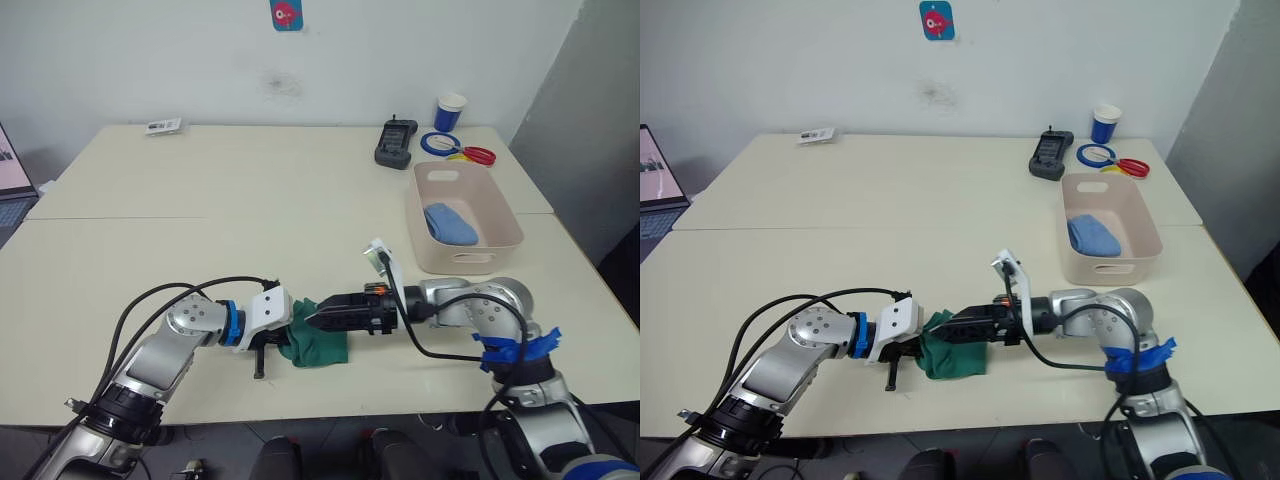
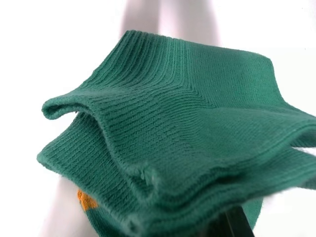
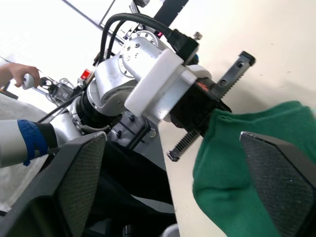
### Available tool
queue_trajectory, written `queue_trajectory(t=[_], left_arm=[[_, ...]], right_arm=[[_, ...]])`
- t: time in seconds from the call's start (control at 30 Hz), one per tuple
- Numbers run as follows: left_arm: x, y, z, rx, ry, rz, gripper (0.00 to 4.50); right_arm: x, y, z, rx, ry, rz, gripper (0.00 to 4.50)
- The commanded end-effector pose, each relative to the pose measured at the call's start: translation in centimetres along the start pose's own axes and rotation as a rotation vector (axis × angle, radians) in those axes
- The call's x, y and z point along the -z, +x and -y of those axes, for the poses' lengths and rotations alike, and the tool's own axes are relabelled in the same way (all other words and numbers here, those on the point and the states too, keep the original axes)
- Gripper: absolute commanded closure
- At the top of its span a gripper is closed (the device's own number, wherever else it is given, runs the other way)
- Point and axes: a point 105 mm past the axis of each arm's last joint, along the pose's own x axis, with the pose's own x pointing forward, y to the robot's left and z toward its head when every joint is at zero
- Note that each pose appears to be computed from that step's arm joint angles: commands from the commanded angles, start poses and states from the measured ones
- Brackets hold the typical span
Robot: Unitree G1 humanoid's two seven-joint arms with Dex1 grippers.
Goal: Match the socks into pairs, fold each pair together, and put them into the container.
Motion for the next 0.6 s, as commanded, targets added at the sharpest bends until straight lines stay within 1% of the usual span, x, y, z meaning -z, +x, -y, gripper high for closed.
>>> queue_trajectory(t=[0.03, 0.07, 0.13, 0.2, 0.37, 0.43, 0.6], left_arm=[[1.2, -0.5, -0.3, -0.013, -0.03, -0.045, 4.5], [1.2, -0.6, -0.3, -0.014, -0.031, -0.046, 4.5], [1.2, -0.7, -0.4, -0.017, -0.032, -0.042, 4.5], [1.0, -0.8, -0.5, -0.016, -0.037, -0.033, 4.5], [0.7, -1.0, -0.6, -0.009, -0.033, -0.028, 4.5], [0.7, -1.0, -0.5, -0.002, -0.031, -0.031, 4.5], [0.4, -1.2, -0.6, -0.001, -0.027, -0.027, 4.5]], right_arm=[[0.2, -0.8, 1.0, 0.092, -0.276, -0.008, 0.44], [0.6, -1.0, 1.2, 0.093, -0.327, -0.018, 0.64], [1.2, -1.1, 1.5, 0.095, -0.381, -0.018, 1.33], [2.1, -0.8, 1.7, 0.078, -0.387, -0.019, 2.0], [3.7, 0.0, 3.3, 0.088, -0.41, -0.027, 3.72], [4.5, 0.5, 3.7, 0.081, -0.422, -0.054, 4.42], [5.5, 1.7, 4.3, 0.067, -0.418, -0.072, 4.46]])
